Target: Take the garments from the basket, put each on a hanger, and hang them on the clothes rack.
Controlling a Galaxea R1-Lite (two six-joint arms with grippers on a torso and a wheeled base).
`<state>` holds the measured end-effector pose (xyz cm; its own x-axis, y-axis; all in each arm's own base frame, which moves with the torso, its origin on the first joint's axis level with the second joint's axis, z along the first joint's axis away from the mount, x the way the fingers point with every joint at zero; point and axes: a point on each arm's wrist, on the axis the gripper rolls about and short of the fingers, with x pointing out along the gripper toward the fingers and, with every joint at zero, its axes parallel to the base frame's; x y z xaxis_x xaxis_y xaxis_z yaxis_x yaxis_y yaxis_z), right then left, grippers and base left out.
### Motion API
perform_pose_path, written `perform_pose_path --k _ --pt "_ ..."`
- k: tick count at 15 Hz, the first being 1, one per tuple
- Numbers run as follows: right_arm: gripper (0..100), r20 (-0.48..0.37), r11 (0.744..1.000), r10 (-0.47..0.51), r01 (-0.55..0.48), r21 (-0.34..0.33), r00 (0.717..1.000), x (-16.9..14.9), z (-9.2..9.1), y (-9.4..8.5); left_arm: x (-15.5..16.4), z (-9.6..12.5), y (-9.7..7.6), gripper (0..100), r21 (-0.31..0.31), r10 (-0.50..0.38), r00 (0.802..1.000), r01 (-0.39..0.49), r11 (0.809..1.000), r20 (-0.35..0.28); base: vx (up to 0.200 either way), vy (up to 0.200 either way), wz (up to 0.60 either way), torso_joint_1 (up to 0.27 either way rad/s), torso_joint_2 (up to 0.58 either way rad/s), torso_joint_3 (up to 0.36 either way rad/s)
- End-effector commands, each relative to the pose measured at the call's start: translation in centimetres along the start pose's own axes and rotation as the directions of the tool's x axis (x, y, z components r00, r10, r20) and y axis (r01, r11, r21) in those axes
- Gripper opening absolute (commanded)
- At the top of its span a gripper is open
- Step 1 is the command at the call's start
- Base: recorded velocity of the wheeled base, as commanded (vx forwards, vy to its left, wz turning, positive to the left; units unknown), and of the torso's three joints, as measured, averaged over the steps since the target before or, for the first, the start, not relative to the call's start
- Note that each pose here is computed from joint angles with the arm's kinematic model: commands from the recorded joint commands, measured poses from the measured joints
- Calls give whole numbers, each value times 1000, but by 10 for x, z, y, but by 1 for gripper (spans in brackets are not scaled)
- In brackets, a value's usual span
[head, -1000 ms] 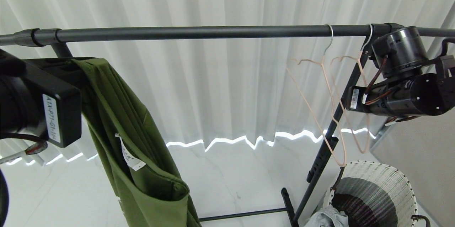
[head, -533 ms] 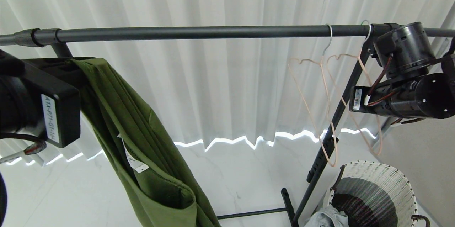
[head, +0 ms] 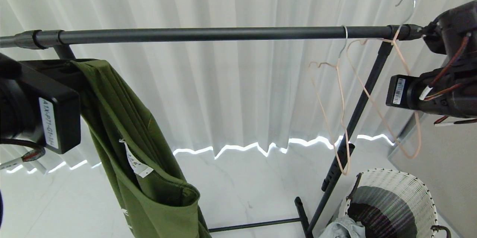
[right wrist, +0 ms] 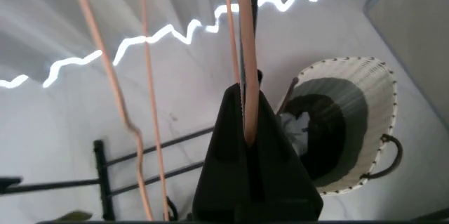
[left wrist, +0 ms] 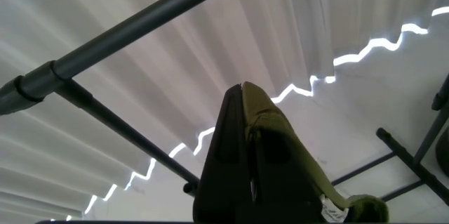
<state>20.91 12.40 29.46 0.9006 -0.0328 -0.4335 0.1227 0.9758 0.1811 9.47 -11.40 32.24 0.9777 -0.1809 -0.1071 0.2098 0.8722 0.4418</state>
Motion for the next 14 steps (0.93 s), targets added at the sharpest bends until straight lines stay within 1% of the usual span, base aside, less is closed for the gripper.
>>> perform_pose_path --k 1,4,6,8,11,12,14 --pt "0 12 997 77 -77 14 997 -33 1 -16 0 0 0 0 0 3 1000 -3 1000 -2 0 0 0 0 0 0" --pt "0 -42 987 161 -161 -4 986 -60 -11 -36 2 -1 2 0 2 16 1000 -16 1000 -9 0 0 0 0 0 0" --pt "0 -76 984 172 -175 -32 982 -73 -19 -49 3 -2 4 0 -1 30 999 -30 1000 -15 0 0 0 0 0 0" --pt "0 -94 982 169 -176 -68 981 -80 -26 -58 3 -2 4 0 7 33 999 -33 999 -16 -200 0 0 0 2 0" --pt "0 -102 976 161 -173 -130 982 -83 -35 -66 3 -2 4 0 9 34 999 -34 999 -18 -200 0 0 -6 2 2" --pt "0 -104 969 159 -176 -175 982 -84 -39 -69 3 -2 4 0 9 34 999 -34 999 -18 -200 0 0 -12 -2 17" --pt "0 -103 956 162 -182 -232 981 -88 -43 -75 4 -2 3 0 11 33 999 -33 999 -20 -200 0 0 0 5 5"
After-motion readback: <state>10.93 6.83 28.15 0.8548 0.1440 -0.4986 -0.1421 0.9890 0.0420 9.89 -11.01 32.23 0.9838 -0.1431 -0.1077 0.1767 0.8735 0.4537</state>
